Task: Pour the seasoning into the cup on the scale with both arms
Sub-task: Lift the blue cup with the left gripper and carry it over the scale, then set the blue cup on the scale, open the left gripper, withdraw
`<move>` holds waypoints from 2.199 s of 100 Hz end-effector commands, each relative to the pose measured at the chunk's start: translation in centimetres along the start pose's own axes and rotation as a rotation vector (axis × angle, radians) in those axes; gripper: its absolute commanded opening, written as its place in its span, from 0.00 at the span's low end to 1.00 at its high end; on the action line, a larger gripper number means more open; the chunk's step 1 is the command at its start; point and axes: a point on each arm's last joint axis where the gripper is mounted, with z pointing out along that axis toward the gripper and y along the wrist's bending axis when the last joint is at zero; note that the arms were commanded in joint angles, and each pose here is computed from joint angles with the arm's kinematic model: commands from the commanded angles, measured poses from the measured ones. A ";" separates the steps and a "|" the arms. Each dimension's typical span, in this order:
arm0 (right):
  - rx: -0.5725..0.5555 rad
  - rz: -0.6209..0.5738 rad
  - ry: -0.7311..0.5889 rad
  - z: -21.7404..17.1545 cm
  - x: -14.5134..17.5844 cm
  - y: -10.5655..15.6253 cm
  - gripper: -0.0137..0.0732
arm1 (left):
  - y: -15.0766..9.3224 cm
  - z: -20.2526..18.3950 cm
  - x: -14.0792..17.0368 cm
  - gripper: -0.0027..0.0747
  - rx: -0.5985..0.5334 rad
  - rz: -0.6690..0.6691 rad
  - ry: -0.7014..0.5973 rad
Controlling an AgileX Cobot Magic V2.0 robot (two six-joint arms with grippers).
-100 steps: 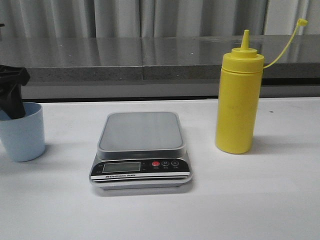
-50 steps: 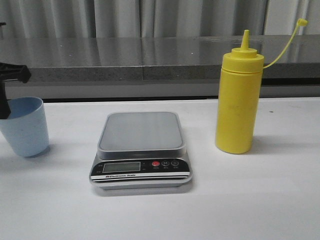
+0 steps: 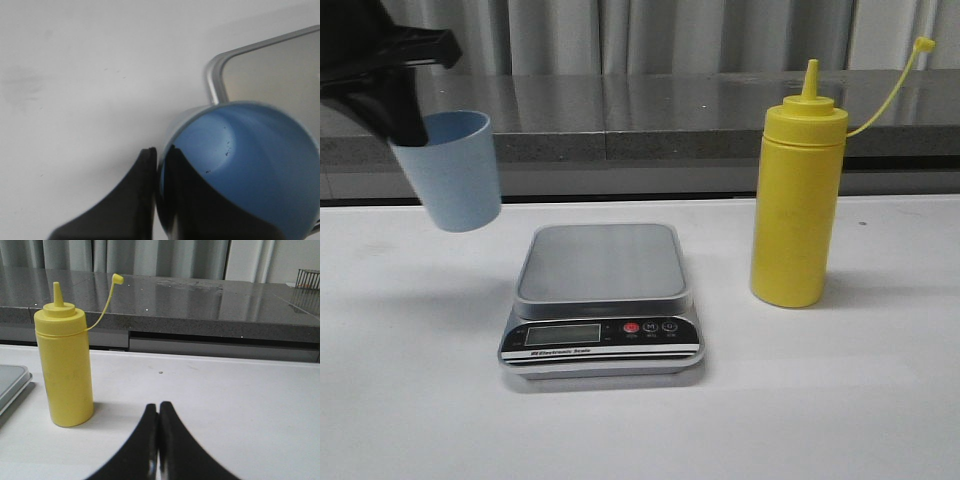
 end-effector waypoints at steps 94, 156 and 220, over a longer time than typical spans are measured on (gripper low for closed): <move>0.004 -0.010 -0.121 -0.3 -1.6 0.0 0.08 | -9.7 3.2 -3.4 0.01 0.128 0.196 -0.023; 0.004 -0.010 -0.121 -0.3 -1.6 0.0 0.08 | -9.7 3.2 -3.5 0.60 0.129 0.192 -0.031; 0.004 -0.010 -0.121 -0.3 -1.6 0.0 0.08 | -9.4 -4.3 -4.9 0.67 0.153 0.145 -0.316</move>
